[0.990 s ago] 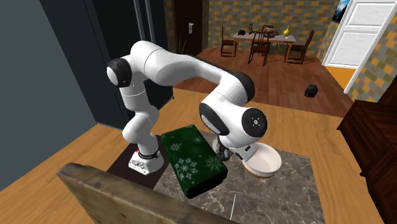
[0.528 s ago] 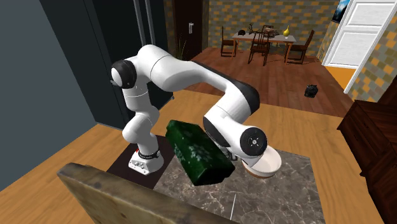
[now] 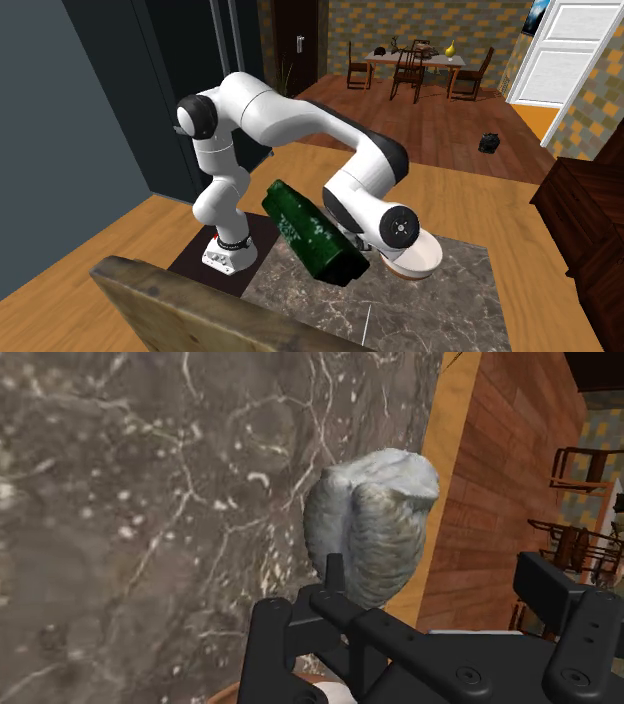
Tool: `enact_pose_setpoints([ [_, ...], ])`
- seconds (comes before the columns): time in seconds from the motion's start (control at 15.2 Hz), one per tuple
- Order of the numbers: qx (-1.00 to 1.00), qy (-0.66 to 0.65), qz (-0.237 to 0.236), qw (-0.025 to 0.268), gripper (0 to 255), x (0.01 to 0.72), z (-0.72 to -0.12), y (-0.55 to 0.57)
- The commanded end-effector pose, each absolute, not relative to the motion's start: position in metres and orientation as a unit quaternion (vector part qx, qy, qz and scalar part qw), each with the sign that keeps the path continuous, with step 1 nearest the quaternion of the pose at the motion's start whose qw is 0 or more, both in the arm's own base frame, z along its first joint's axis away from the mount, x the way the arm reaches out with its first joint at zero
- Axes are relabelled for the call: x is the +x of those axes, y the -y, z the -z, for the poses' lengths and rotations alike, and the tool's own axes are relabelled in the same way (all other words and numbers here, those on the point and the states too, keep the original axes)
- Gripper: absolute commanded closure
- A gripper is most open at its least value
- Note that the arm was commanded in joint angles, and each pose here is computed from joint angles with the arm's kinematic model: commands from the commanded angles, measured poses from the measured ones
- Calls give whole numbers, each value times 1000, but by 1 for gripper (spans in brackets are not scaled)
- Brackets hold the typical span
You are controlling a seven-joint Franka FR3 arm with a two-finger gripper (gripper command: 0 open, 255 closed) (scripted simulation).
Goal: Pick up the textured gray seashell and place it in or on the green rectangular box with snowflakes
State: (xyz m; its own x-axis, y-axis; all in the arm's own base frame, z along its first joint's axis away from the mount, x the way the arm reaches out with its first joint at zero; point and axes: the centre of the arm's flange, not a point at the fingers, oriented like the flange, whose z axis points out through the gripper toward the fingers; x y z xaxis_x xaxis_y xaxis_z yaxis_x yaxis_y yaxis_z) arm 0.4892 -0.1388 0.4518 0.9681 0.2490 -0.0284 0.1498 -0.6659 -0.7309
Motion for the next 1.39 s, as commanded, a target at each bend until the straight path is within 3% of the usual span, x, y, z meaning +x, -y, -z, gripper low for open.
enact_pose_setpoints([
  [0.0, -928, 116, -117, 335, 0, 474, -438, 155],
  [0.07, -928, 115, -116, 335, 255, 481, -439, 152],
  [0.79, -928, 116, -117, 335, 255, 474, -449, 155],
  [0.86, -930, 118, -101, 332, 255, 480, -457, 157],
  [0.92, -930, 118, -101, 332, 0, 480, -457, 157],
  [1.32, -875, 460, -85, 122, 0, 503, -493, 13],
])
